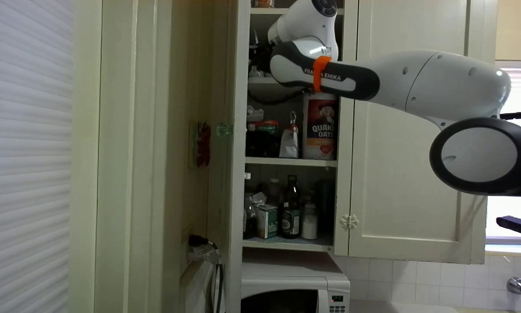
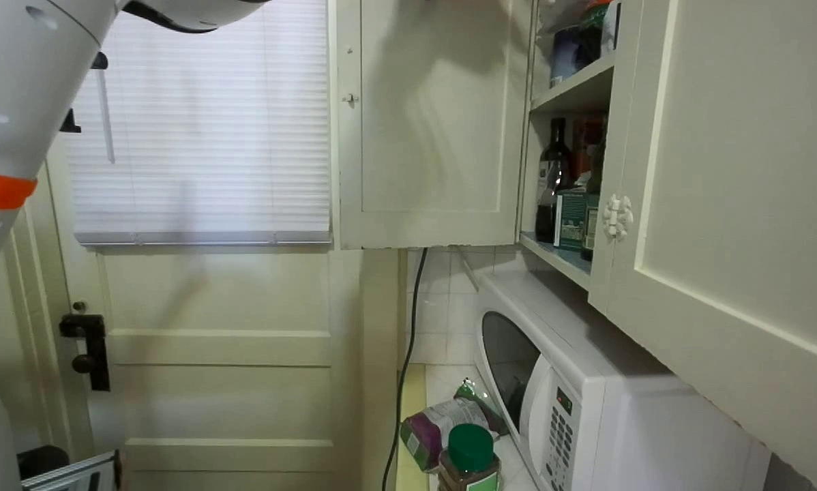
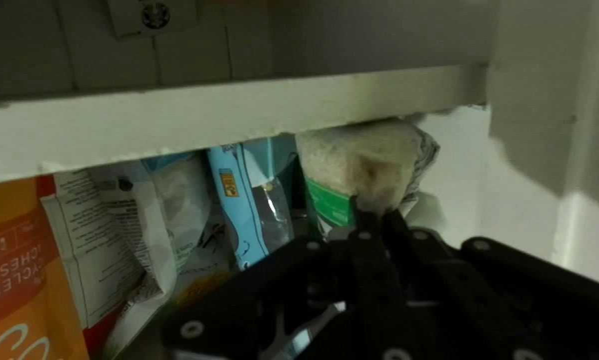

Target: Remove the white and green packet from the second shelf from the top and place it on the counter.

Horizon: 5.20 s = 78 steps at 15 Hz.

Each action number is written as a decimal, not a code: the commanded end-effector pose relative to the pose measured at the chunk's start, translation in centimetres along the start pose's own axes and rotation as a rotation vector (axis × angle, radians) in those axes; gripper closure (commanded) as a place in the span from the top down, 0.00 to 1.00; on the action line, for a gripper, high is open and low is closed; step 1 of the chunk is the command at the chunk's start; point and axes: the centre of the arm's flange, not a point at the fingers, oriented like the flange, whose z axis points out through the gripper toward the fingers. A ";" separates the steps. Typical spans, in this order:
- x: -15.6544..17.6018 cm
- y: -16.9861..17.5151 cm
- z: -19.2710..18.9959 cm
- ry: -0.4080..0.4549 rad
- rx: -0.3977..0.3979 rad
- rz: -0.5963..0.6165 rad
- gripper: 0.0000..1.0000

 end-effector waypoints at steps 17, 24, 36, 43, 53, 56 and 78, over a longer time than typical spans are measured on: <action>1.7 11.7 -18.5 -0.531 0.040 0.321 0.02; -4.9 15.7 -21.3 -0.690 0.038 0.391 0.02; -26.0 17.1 -19.4 -0.984 0.069 0.247 0.02; -30.1 17.0 -17.6 -1.071 0.031 0.251 0.07; -41.3 14.3 -15.8 -1.173 0.102 0.257 0.02; -46.8 14.1 -15.0 -1.133 0.084 0.213 0.02; -63.8 6.7 -11.6 -0.878 0.166 0.002 0.02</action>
